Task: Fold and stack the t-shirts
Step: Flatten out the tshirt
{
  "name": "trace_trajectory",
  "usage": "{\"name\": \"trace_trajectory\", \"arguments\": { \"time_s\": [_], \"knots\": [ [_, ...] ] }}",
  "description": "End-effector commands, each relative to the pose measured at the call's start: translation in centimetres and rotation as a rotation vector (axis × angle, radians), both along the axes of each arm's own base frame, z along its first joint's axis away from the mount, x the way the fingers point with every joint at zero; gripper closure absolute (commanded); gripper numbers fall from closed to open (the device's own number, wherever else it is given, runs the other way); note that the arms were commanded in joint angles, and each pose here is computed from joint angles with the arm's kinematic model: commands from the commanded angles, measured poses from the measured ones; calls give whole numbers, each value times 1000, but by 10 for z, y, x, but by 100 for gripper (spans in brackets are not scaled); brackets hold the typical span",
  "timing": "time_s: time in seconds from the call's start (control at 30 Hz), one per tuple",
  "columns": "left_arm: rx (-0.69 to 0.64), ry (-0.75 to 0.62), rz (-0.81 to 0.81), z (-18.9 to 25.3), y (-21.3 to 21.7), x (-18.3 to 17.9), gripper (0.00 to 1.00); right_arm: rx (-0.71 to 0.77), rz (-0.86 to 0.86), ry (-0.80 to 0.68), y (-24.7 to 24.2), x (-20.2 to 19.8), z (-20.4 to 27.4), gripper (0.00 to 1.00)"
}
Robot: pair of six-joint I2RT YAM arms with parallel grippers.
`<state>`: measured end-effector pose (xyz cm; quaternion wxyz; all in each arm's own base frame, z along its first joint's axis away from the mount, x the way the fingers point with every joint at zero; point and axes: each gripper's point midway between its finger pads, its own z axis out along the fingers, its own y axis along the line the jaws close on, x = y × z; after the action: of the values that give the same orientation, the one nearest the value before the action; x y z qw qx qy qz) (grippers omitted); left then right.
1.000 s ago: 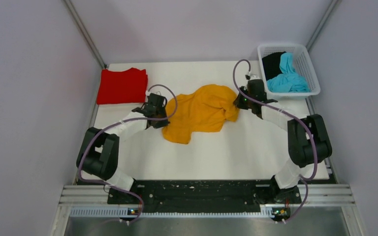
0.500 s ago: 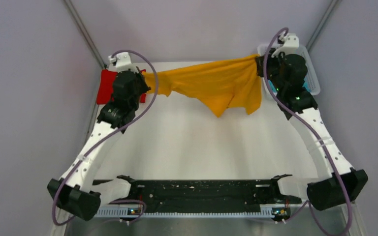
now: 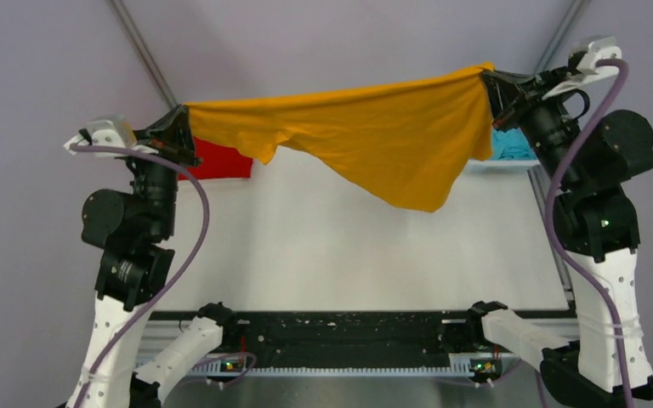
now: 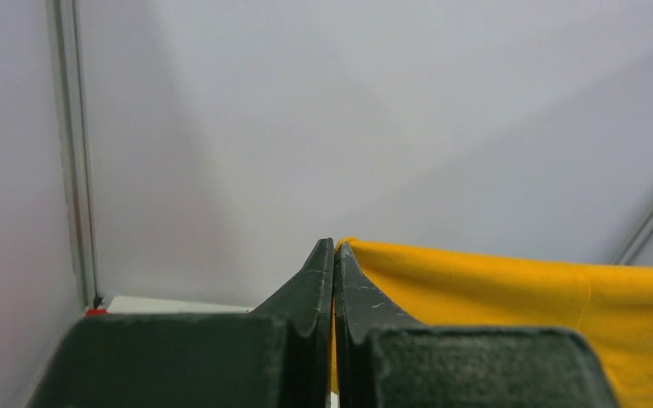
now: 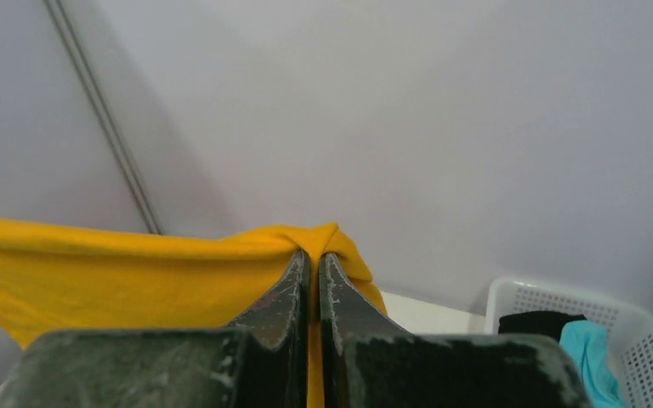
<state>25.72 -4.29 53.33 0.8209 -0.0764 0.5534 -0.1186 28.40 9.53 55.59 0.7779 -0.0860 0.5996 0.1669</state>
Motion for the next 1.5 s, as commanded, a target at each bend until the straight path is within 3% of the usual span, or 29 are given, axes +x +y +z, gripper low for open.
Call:
{"name": "trace_trajectory", "arguments": {
  "time_s": [0.0,0.1,0.3,0.43,0.63,0.67,0.7,0.83,0.87,0.9,0.93,1.03,1.17,1.47],
  "knots": [
    [27,-145,-81,37,-6,-31,100,-13,94,-94,7,-39,30,100],
    [35,-110,-113,29,-16,-19,100,-12,128,-64,15,-32,23,100],
    [5,139,116,-38,4,48,100,-23,53,98,20,39,-24,100],
    [12,516,190,-160,3,111,100,-58,27,308,35,114,-112,100],
    [-105,1028,140,-357,17,129,100,-100,-36,681,50,205,-298,98],
    [-110,1076,141,-378,21,128,90,-105,-38,769,54,218,-340,94],
    [-120,1112,139,-392,24,127,75,-107,-29,814,59,229,-360,88],
    [-143,1192,111,-411,25,133,30,-102,-79,890,64,259,-396,41],
    [-153,1200,88,-408,21,134,22,-104,-100,888,63,262,-393,29],
    [-156,1195,77,-404,20,137,15,-106,-106,877,64,262,-387,7],
    [-156,1183,63,-399,18,139,11,-112,-125,859,62,261,-380,2],
    [-154,1142,-45,-384,2,147,2,-122,-124,824,66,248,-359,1],
    [-159,1110,-198,-372,-22,156,1,-122,-124,846,72,208,-356,1],
    [-140,1154,-144,-382,-12,166,1,-40,-105,1020,57,92,-399,1]
  ]
}}
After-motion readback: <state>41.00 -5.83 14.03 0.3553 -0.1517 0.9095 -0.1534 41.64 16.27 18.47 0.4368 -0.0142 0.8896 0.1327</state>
